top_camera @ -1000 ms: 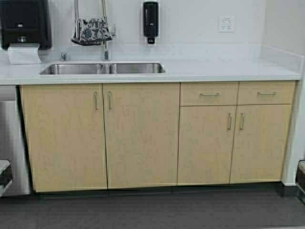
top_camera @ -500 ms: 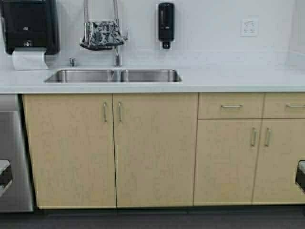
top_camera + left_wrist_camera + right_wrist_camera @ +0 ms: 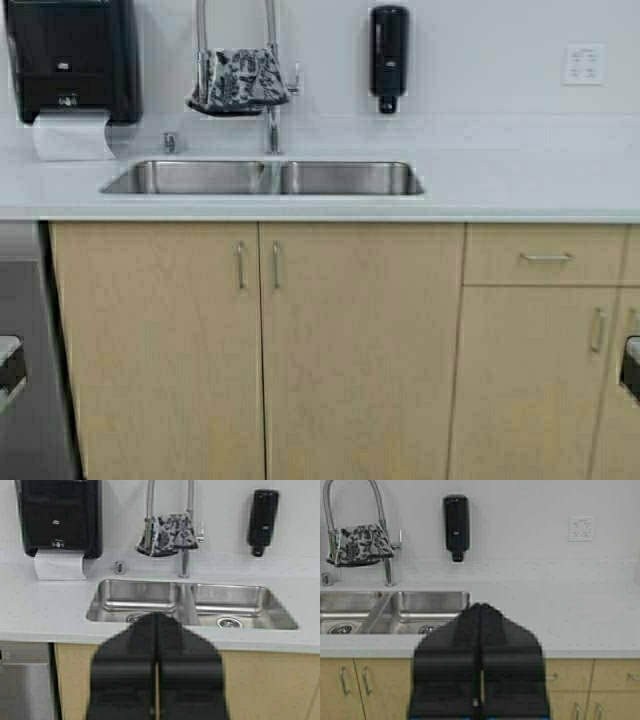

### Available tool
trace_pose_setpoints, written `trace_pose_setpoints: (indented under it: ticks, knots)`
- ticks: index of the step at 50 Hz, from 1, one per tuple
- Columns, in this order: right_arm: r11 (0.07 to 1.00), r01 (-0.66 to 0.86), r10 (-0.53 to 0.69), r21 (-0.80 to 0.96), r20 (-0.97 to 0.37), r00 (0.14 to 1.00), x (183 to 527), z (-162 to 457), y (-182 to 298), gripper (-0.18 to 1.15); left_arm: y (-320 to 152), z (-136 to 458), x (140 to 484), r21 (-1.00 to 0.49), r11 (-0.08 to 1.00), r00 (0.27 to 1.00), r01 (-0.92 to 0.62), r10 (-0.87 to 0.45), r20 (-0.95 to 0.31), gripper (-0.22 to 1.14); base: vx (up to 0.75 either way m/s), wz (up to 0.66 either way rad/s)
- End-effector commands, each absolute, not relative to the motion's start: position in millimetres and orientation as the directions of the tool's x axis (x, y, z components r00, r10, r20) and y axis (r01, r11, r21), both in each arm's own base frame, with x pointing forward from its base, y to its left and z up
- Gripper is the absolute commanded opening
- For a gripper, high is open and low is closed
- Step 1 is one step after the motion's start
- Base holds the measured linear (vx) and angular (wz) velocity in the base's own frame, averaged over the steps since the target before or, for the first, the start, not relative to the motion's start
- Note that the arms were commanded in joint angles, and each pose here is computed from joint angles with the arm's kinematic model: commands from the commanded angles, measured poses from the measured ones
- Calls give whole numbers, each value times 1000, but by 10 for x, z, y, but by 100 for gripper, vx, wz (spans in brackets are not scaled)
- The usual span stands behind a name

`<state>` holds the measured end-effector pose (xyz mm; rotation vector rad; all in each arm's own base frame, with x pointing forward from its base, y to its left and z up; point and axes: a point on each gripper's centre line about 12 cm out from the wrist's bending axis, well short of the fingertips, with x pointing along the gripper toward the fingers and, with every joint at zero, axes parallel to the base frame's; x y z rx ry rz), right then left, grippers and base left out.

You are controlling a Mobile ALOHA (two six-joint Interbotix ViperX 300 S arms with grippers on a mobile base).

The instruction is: Get the cloth and wipe up the spill under the wine glass

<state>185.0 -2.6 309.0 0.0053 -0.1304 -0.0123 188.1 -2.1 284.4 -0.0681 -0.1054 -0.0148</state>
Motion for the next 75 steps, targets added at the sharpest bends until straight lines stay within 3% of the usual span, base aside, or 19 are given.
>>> trace_pose_setpoints:
  ticks: [1,57,63,75]
  knots:
    - [1000,12,-12,4,142,990,1858,3119,-26,6,-20,2829,1881,-75,997,994,19,-11,106,3,42,10]
    - [999,-52,51,4,141,989,1847,3216,93,6,-22,2823,1833,-117,993,993,27,-13,119,3,37,16]
    - [995,-101,99,7,138,986,1907,3356,189,6,-23,2860,1785,-102,994,990,28,-14,138,3,30,1]
    - [949,-316,313,6,112,943,2121,3565,701,6,-26,2930,1649,-74,997,986,31,-18,168,3,28,-2]
